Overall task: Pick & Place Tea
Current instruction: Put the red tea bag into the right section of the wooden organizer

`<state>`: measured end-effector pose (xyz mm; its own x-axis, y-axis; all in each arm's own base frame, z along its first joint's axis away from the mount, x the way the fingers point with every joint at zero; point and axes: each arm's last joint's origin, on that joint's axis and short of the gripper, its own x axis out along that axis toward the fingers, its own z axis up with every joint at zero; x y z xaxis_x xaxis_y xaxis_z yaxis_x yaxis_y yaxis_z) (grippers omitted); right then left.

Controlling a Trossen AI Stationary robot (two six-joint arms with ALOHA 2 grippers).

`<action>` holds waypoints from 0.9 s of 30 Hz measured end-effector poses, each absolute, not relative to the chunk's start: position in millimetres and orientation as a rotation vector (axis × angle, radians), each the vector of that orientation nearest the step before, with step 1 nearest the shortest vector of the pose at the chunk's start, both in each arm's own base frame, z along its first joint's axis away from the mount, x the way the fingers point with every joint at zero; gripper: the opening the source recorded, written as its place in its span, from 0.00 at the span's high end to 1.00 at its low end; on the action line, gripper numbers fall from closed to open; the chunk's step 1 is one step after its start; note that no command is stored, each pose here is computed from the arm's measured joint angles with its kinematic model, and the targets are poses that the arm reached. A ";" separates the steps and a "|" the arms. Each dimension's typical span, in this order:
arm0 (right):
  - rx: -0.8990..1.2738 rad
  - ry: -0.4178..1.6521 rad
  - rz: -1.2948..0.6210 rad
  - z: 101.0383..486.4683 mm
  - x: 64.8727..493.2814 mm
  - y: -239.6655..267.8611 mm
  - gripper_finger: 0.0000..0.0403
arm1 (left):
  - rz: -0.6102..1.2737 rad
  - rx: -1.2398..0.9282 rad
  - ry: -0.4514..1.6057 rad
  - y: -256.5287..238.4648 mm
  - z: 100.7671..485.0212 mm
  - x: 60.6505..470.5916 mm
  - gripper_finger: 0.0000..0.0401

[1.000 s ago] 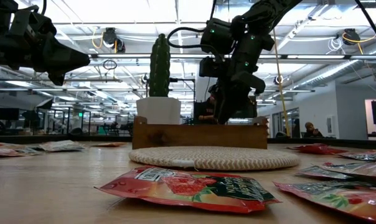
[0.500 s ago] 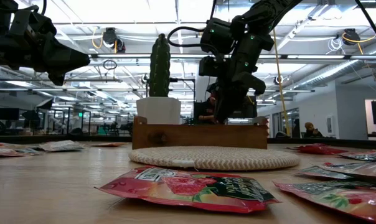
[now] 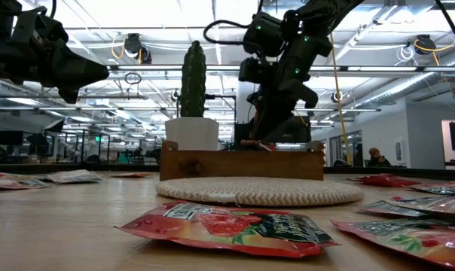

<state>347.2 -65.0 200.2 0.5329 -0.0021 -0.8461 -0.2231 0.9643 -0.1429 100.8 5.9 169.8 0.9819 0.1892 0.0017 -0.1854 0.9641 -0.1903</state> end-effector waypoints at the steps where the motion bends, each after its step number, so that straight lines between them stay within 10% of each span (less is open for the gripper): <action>1: -0.251 0.988 0.131 203.4 347.0 -64.5 1.00 | 0.189 -0.190 -0.020 5.9 169.8 100.8 0.87; 27: -0.286 1.028 -0.393 213.8 339.6 2.6 1.00 | 0.189 -0.191 -0.019 5.9 169.8 100.8 0.87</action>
